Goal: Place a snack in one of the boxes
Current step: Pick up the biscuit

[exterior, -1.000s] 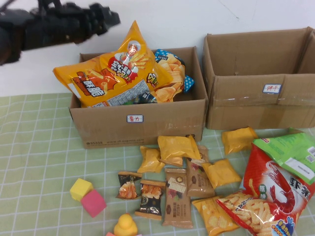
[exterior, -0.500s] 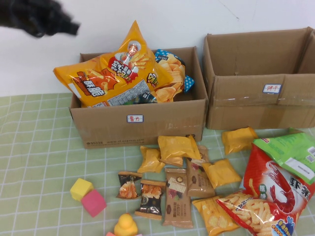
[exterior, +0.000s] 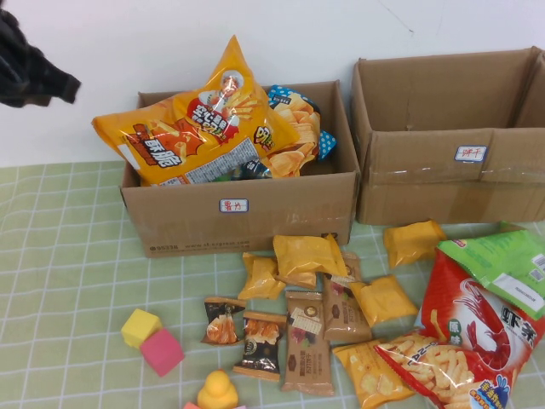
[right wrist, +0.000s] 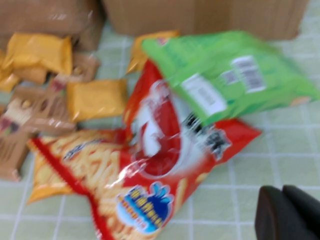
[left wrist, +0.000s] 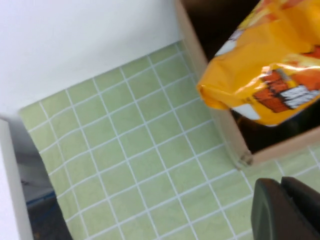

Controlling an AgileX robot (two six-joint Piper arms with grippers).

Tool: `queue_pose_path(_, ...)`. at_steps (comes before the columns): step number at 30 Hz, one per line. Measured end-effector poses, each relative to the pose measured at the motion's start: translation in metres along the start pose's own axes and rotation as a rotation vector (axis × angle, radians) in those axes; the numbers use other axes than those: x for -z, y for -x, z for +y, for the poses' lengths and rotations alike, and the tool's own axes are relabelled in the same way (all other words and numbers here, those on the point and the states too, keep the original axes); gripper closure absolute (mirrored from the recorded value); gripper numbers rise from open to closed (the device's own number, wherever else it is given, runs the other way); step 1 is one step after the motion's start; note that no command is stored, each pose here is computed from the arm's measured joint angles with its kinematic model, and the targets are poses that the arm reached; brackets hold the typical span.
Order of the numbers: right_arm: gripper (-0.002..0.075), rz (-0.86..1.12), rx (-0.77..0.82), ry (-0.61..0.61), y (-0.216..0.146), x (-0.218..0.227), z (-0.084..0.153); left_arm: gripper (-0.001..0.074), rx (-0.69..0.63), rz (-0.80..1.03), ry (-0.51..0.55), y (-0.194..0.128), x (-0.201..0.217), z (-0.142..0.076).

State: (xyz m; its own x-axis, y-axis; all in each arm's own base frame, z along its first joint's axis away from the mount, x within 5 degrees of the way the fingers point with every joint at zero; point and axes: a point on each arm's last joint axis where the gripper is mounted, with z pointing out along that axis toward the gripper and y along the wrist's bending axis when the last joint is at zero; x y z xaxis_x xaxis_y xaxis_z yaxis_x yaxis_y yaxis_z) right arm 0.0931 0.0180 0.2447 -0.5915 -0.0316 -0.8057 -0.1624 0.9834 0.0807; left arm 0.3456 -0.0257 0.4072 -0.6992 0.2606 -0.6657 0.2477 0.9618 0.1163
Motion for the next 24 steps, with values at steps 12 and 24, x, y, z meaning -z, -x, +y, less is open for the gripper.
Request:
queue_pose_path(12,0.0728,0.093,0.075,0.182,0.002,-0.02,0.018,0.0736,0.014,-0.159,0.036,-0.103,0.079,-0.026)
queue_pose_path(24,0.0728,0.152,0.169,0.333,0.035,-0.051,0.035,0.0736,0.085,-0.225,0.012,-0.249,0.066,-0.06)
